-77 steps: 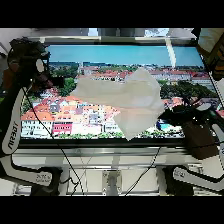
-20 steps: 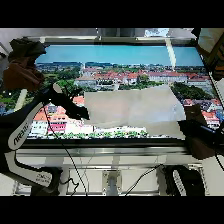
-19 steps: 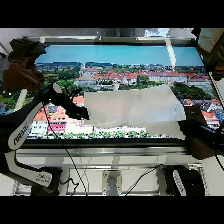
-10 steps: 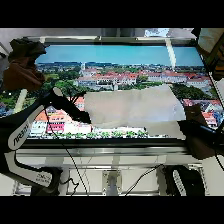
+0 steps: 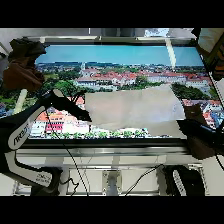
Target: Fold the shirts.
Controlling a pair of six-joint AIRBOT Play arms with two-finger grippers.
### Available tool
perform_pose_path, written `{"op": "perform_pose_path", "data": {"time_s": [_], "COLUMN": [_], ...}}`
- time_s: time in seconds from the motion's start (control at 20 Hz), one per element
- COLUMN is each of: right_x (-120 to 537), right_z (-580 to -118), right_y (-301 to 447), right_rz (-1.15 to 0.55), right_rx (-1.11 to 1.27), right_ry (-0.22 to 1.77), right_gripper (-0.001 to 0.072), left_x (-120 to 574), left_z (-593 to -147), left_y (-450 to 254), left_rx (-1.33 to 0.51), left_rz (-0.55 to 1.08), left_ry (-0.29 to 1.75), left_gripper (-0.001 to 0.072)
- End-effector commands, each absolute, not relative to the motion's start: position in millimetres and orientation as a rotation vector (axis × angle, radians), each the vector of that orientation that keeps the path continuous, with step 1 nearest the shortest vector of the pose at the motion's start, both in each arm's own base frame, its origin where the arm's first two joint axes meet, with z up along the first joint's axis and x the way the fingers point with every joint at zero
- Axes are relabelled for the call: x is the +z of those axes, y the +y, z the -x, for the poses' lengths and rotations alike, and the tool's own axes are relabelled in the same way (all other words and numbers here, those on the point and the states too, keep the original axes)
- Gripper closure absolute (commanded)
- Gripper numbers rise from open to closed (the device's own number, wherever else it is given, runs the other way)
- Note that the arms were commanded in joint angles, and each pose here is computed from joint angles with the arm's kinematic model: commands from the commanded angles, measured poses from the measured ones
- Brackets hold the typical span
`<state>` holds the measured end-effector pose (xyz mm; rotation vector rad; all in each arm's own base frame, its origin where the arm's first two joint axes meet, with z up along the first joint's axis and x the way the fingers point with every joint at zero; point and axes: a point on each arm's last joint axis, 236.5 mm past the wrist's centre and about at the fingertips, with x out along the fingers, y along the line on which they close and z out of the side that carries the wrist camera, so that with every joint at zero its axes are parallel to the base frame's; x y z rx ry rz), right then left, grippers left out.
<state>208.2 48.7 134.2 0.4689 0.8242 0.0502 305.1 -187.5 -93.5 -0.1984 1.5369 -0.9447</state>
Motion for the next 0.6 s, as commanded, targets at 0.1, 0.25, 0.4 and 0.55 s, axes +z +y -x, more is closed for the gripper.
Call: {"op": "perform_pose_path", "data": {"time_s": [0.1, 0.25, 0.4, 0.55], "right_x": [137, 140, 164, 227], "right_z": [-208, -207, -206, -202], "right_y": [54, 63, 65, 54], "right_rz": [-0.476, -0.487, -0.464, -0.399], "right_rx": [0.073, 0.115, 0.139, 0.129], "right_ry": [0.822, 0.818, 0.759, 0.603], "right_gripper": [0.0685, 0.0686, 0.0685, 0.0685], "left_x": [-25, 47, 132, 208], "left_z": [-269, -291, -308, -305], "left_y": [-230, -262, -273, -271], "left_rx": [-1.218, -1.339, -1.428, -1.44], "left_rz": [0.504, 0.762, 0.908, 0.878], "left_ry": [1.577, 1.363, 1.096, 0.848], "left_gripper": [0.0694, 0.0694, 0.0695, 0.0696]}}
